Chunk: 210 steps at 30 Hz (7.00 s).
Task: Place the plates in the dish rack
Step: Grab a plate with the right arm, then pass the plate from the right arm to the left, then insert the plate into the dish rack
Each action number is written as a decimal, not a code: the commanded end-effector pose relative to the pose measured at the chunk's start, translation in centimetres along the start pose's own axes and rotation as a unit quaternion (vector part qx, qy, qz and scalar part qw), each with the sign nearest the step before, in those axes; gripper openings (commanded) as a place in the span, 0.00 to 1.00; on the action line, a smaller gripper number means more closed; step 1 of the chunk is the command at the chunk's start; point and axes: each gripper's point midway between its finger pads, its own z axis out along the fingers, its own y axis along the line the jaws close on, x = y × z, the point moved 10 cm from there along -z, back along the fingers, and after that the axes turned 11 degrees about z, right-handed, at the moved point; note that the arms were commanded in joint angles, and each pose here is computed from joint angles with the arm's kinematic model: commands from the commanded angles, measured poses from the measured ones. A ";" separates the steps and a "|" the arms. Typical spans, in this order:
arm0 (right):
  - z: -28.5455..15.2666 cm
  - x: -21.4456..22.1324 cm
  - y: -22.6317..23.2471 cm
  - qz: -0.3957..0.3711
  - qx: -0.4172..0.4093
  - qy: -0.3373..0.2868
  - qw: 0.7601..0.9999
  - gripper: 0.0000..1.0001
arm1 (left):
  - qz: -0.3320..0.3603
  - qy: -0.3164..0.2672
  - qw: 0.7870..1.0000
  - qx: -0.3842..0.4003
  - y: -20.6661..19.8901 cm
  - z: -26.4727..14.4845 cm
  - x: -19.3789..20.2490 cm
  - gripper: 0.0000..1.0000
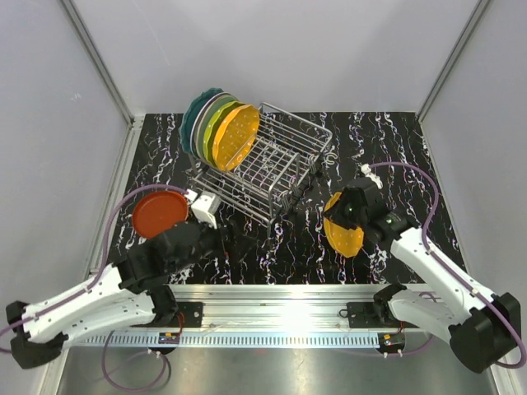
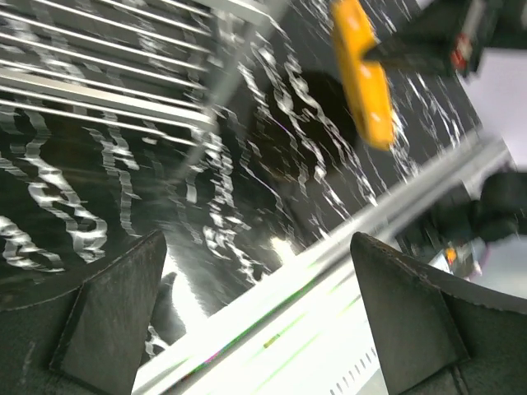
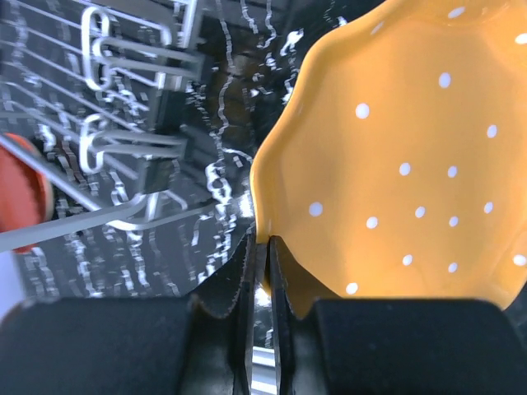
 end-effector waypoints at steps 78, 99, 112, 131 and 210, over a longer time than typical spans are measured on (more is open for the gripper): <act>-13.9 -0.1 -1.0 0.179 -0.175 -0.118 0.961 0.52 | 0.207 0.045 0.977 -0.036 -13.9 12.4 2.0 0.00; -15.3 -2.5 0.5 0.125 -0.163 -0.190 0.960 0.56 | 0.208 0.000 0.978 0.019 -11.3 4.4 -3.0 0.00; -15.5 -1.9 3.2 0.006 -0.275 -0.126 0.953 0.51 | 0.189 -0.165 0.967 -0.053 -7.7 -5.5 -14.3 0.00; -10.7 -3.2 15.7 -0.182 -0.444 0.002 0.877 0.29 | 0.263 -0.317 0.879 -0.238 -6.1 -9.2 -24.0 0.00; 5.9 -4.7 26.2 -0.130 -0.387 -0.039 0.912 0.26 | 0.410 -0.224 0.869 -0.163 -1.7 6.1 -22.5 0.00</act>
